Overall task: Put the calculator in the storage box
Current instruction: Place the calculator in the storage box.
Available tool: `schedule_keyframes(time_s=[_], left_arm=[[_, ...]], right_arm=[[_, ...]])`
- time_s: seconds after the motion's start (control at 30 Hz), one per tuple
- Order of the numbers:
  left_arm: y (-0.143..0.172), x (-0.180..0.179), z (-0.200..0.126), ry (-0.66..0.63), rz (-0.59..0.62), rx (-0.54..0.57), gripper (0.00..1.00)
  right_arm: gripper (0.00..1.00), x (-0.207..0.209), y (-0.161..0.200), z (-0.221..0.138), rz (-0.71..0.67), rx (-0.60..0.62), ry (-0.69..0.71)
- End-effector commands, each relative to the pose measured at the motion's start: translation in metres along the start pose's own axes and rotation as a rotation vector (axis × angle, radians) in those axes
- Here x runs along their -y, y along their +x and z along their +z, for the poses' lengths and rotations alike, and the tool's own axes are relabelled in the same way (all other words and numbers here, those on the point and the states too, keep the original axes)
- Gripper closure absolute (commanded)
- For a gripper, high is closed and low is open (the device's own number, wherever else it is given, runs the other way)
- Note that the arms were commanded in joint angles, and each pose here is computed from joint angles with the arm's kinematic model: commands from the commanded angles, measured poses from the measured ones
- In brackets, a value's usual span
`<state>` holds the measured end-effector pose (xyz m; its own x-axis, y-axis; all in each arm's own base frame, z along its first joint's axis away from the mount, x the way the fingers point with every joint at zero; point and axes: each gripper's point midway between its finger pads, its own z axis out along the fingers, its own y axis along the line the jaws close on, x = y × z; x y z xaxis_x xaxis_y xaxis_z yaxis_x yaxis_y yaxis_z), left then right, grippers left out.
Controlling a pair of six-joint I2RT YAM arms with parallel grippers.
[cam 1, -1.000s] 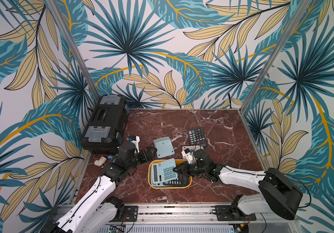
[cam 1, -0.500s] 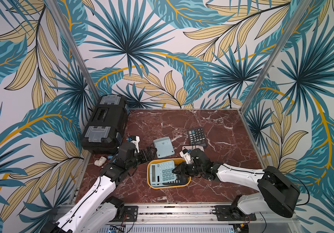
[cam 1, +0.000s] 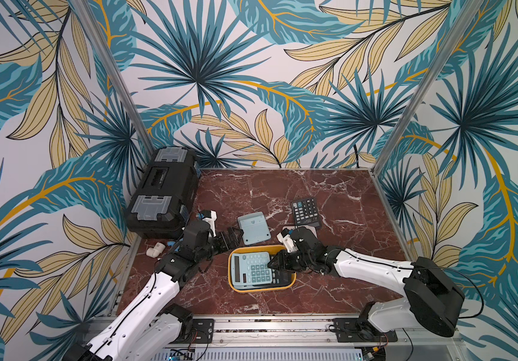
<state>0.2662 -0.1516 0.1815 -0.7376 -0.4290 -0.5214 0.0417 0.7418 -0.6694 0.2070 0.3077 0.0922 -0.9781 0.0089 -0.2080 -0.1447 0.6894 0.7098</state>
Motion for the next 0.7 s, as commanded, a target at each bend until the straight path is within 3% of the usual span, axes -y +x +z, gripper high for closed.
schedule_keyframes(time_s=[0.0, 0.37, 0.67], left_arm=[[0.000, -0.002, 0.001, 0.005, 0.012, 0.013, 0.00], [0.000, -0.001, 0.001, 0.009, 0.020, 0.008, 0.00], [0.006, 0.006, -0.002, 0.036, 0.062, -0.035, 0.00]], right_arm=[[0.68, 0.007, 0.002, 0.004, -0.020, -0.016, 0.049], [0.66, -0.003, -0.004, -0.002, -0.041, 0.006, 0.028], [0.34, -0.013, -0.014, -0.026, -0.101, 0.088, 0.037]])
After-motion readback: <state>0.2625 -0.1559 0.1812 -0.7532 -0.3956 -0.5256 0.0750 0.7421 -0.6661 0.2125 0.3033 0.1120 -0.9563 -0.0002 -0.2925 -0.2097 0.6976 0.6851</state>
